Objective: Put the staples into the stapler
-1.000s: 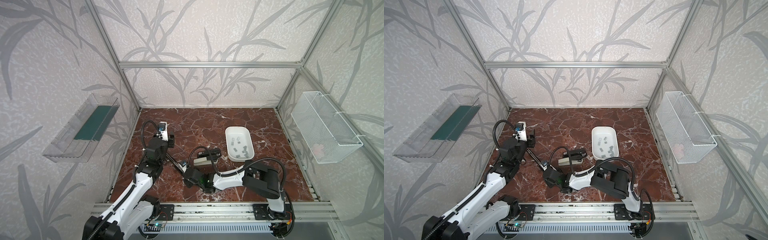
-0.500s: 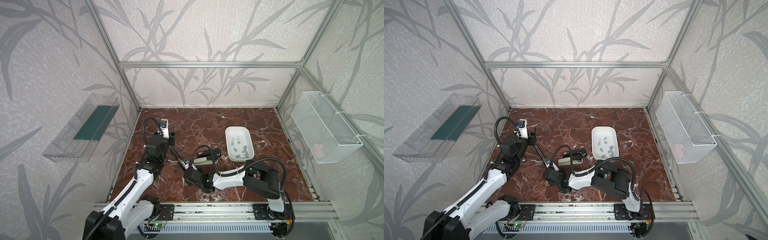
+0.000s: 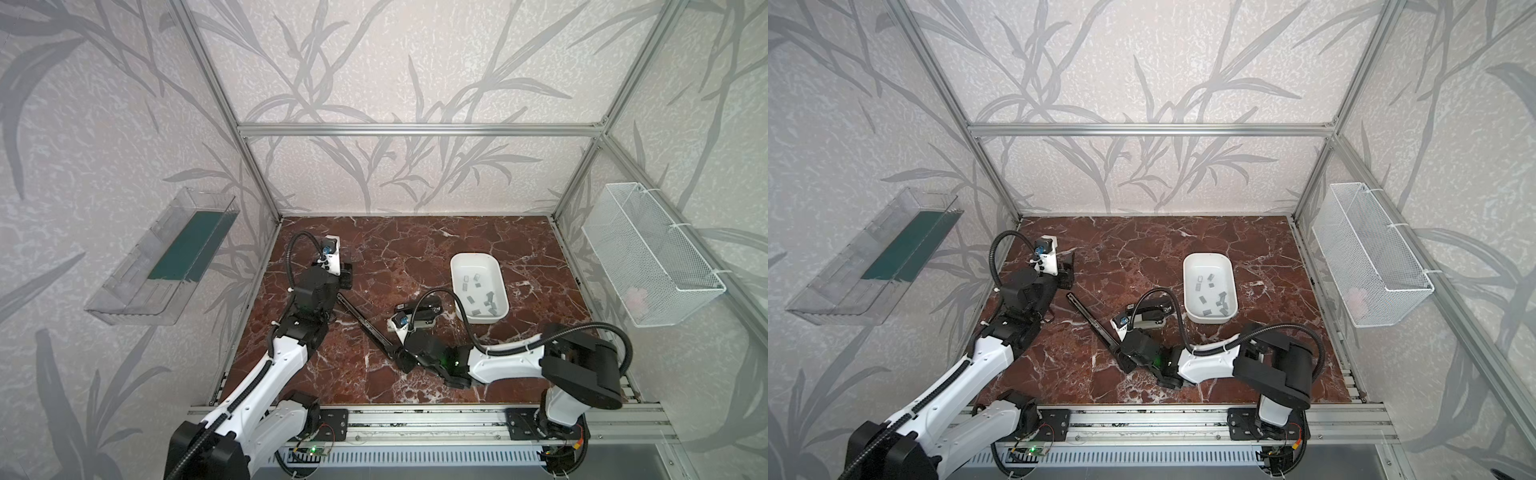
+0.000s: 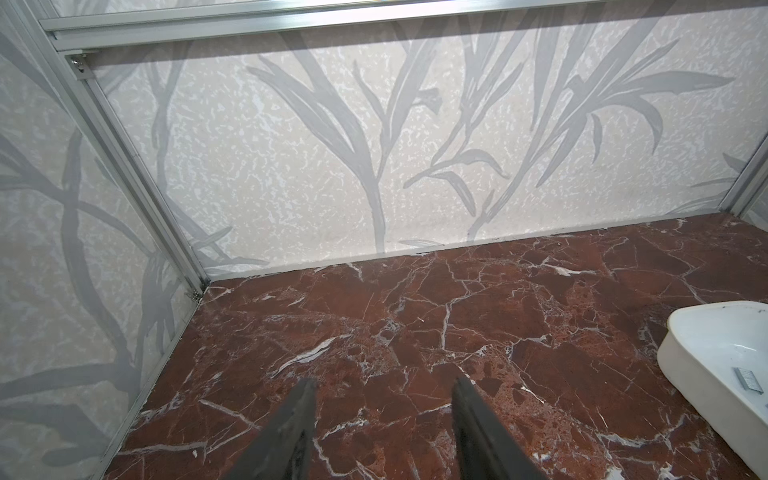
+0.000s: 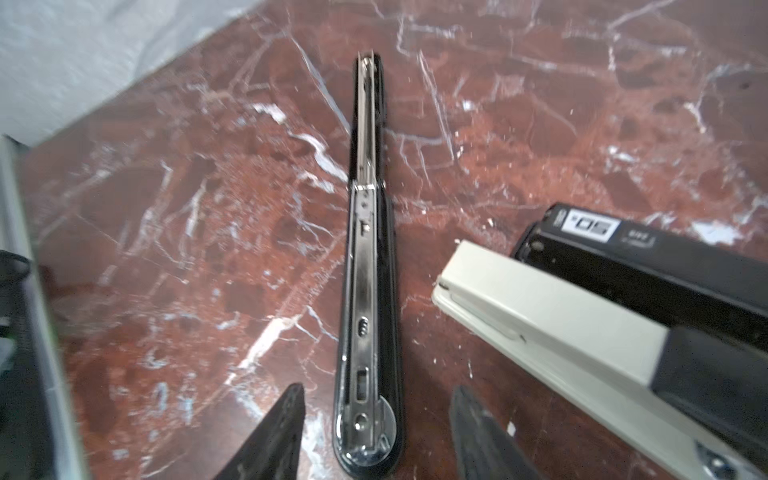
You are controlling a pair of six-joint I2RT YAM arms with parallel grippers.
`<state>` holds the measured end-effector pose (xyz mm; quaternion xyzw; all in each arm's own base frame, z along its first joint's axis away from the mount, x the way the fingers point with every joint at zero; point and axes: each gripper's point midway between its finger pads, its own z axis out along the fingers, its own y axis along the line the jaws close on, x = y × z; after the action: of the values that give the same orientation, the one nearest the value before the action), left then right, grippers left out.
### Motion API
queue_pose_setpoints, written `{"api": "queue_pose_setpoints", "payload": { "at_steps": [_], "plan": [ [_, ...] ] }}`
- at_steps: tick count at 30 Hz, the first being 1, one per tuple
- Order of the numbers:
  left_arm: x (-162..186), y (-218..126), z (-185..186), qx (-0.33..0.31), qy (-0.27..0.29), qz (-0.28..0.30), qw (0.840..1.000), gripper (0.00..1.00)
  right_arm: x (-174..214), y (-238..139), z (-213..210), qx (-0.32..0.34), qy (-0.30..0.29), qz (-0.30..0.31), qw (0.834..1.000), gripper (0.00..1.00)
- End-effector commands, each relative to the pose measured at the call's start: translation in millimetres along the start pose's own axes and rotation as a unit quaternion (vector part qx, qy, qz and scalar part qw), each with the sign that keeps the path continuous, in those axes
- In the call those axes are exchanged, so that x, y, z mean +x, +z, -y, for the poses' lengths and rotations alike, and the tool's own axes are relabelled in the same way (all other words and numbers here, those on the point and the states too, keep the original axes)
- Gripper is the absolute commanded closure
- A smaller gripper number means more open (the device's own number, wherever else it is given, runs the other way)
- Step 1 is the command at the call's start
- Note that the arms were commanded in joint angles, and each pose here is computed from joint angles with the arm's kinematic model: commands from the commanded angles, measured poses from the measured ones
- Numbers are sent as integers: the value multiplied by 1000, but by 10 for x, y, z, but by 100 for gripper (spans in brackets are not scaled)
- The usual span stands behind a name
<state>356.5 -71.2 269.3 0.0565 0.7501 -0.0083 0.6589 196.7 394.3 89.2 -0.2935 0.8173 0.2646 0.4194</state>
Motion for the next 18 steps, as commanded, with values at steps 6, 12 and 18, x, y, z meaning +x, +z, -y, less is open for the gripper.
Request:
{"api": "queue_pose_setpoints", "payload": {
  "at_steps": [6, 12, 18],
  "plan": [
    [-187, -51, 116, 32, 16, 29, 999, 46, -259, -309, 638, 53, 36, 39, 997, 45],
    [-158, -71, 200, 54, 38, 37, 997, 46, -228, -415, 1065, 86, 52, 31, 995, 45],
    [-86, -46, 454, 119, 77, 44, 989, 46, -142, -349, 1196, 55, 33, 16, 998, 43]
  ]
}}
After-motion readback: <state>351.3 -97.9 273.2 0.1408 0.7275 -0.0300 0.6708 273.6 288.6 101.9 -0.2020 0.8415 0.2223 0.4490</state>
